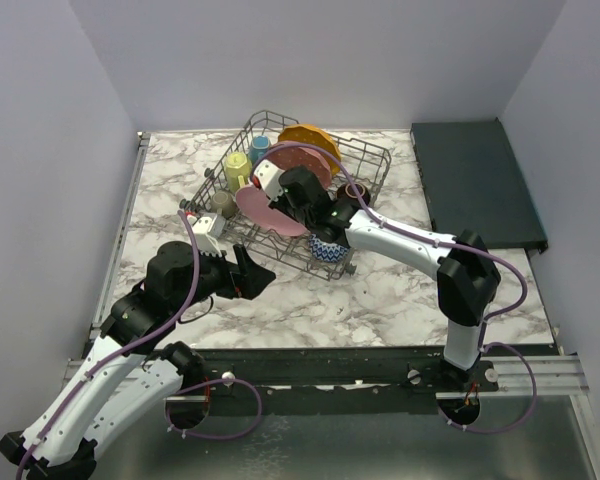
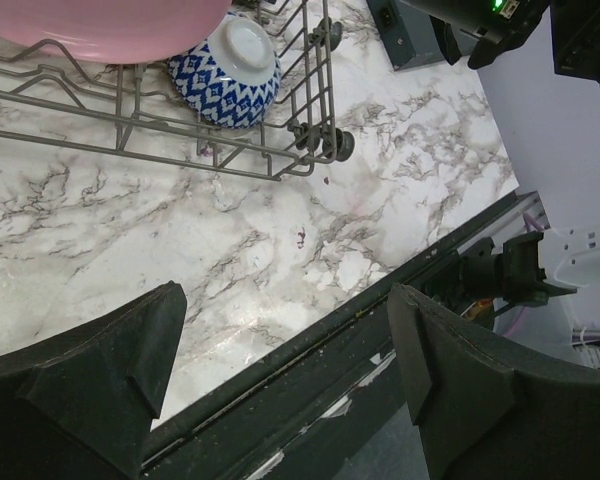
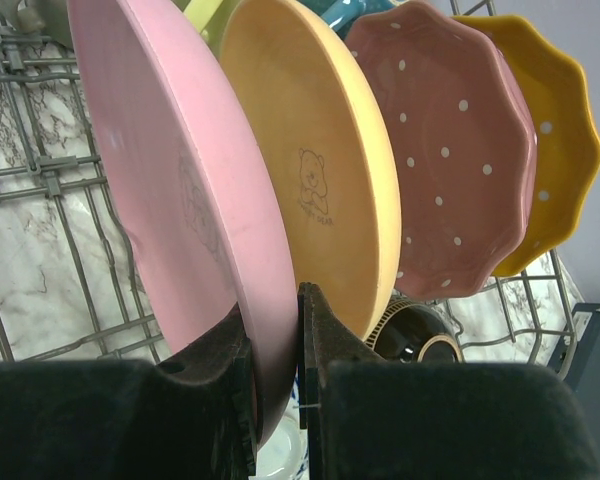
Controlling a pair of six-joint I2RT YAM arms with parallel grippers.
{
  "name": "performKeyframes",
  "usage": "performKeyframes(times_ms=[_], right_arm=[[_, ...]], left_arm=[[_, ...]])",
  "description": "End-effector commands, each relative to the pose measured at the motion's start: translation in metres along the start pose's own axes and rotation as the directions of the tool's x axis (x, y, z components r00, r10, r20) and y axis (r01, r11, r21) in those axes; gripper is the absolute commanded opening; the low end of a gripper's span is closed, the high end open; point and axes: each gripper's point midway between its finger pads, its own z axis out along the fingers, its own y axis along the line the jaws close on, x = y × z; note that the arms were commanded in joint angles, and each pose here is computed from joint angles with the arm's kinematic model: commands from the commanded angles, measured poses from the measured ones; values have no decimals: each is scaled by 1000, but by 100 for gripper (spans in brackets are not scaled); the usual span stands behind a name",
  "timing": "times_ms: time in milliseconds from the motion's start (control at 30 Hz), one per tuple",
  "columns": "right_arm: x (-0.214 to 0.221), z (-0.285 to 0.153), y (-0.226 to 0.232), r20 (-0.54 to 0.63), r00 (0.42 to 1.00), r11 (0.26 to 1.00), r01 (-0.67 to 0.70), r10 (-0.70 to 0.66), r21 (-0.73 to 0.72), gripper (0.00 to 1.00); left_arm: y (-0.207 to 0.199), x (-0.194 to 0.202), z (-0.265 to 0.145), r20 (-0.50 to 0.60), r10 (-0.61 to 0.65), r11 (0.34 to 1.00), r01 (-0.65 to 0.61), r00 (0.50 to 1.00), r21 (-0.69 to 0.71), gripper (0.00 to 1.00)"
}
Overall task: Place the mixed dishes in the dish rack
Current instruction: Insert the plate into the dish rack.
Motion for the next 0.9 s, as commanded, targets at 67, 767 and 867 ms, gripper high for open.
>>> performKeyframes(times_ms=[67,767,867], right_arm=[[15,10,14,-29,1000,1000,-10,9,-22,0],[37,12,24,-88,995,999,-49,47,-19,0],[39,12,26,-89,995,998,-55,53,-20,0]], left_arm=[[0,0,2,5,10,1000,-10,1000,12,90],[1,-1,3,4,6,1000,-6,1000,14,90],[1,-1,3,3,7,1000,-7,1000,15,90]])
